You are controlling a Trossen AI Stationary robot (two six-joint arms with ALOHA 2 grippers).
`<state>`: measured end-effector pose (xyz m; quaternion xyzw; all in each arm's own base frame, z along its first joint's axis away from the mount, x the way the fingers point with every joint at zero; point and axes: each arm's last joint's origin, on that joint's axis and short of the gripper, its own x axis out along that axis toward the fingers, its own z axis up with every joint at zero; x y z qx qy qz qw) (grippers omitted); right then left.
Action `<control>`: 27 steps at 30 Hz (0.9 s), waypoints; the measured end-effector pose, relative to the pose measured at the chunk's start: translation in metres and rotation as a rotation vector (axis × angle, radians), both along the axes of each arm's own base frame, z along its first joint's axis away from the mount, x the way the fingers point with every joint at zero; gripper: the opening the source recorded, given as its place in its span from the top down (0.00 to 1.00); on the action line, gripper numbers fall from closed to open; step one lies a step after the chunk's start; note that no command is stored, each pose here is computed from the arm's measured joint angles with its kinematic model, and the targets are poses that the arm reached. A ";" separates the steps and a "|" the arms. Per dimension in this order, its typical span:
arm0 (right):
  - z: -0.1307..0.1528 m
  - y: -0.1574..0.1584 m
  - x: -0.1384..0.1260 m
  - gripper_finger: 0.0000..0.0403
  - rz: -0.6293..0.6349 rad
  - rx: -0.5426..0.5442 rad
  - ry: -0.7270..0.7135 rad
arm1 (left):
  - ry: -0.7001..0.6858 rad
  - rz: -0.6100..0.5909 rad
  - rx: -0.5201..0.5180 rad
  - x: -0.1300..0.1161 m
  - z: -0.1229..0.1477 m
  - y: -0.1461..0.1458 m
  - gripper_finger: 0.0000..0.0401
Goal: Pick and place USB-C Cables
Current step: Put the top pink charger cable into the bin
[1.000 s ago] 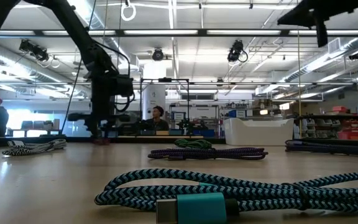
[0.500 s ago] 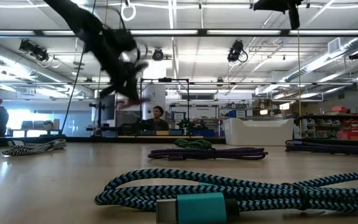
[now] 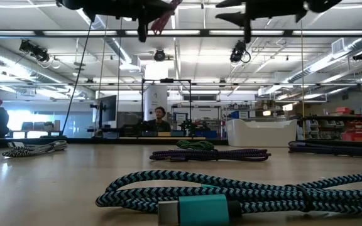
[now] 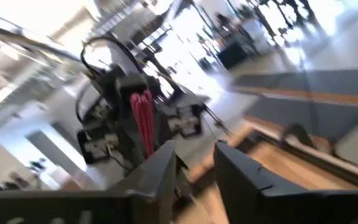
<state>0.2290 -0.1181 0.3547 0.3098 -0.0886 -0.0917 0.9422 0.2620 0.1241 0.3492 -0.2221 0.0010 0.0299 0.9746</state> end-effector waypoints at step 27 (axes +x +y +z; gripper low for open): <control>0.025 -0.008 0.108 0.47 0.184 -0.243 0.039 | -0.016 0.032 0.028 0.000 0.002 0.001 0.92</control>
